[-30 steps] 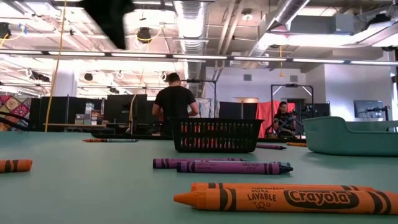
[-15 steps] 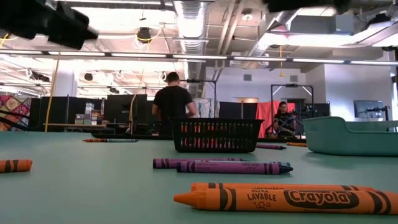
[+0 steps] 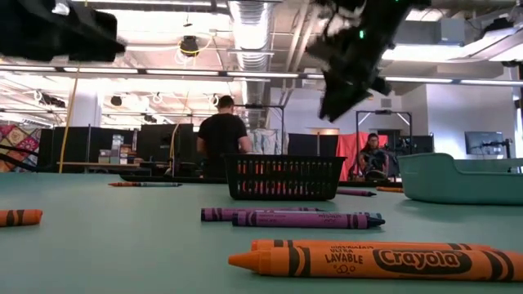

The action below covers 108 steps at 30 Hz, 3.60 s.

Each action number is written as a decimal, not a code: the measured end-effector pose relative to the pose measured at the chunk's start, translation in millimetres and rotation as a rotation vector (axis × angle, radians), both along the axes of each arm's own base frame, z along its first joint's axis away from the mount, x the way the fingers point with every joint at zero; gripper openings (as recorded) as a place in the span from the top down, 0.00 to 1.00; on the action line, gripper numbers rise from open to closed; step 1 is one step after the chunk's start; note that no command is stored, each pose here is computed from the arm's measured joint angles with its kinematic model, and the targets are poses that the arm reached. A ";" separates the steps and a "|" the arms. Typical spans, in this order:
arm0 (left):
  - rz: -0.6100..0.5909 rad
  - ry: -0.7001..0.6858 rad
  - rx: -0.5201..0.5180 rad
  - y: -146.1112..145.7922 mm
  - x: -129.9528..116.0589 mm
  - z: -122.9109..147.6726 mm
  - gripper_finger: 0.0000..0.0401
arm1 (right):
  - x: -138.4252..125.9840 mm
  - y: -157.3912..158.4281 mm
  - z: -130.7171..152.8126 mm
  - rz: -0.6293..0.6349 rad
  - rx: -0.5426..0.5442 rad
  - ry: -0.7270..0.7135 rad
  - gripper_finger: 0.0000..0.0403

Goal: Sort crayons
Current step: Put the violet crayon into the black bin

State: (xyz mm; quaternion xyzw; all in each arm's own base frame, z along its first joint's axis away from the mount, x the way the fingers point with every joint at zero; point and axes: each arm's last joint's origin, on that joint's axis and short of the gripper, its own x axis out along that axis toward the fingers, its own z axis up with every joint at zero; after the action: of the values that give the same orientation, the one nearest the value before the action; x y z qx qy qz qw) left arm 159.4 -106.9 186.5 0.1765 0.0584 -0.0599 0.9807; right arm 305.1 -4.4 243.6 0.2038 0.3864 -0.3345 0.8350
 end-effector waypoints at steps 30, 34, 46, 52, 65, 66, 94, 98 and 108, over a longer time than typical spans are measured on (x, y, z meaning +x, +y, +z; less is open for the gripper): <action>0.061 -0.095 -0.220 7.5 -54.4 -6.3 0.73 | 41.3 165.0 -70.8 0.652 0.148 -0.145 0.67; 0.032 -0.081 -0.255 6.5 -54.5 -7.2 0.73 | 55.3 174.9 -79.5 0.742 0.062 -0.077 0.70; -0.023 -0.040 -0.223 3.5 -53.7 -12.4 0.73 | 70.5 175.1 -83.1 0.834 -0.030 0.165 0.70; -0.023 -0.040 -0.222 3.5 -53.7 -12.4 0.73 | 69.1 174.3 -83.7 0.834 -0.030 0.186 0.70; -0.021 -0.040 -0.222 3.6 -53.7 -12.5 0.73 | 66.1 176.6 -89.1 0.842 -0.031 0.180 0.70; -0.021 -0.040 -0.222 3.6 -53.7 -12.5 0.73 | 66.1 176.6 -90.0 0.842 -0.031 0.177 0.70; -0.019 -0.029 -0.215 3.7 -53.7 -13.8 0.73 | 70.7 178.4 -121.8 0.855 -0.058 0.229 0.72; -0.019 -0.029 -0.215 3.7 -53.7 -13.8 0.73 | 70.6 178.4 -122.2 0.858 -0.056 0.231 0.78; -0.019 -0.028 -0.217 3.7 -53.7 -13.8 0.73 | 70.8 174.2 -114.4 0.855 -0.043 0.219 0.99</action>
State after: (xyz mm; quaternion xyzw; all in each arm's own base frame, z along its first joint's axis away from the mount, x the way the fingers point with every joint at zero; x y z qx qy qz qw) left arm 105.7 -103.2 172.6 0.0709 0.0360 -0.0728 0.9942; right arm 375.9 169.8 129.2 -0.0285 0.5150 0.0135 0.8566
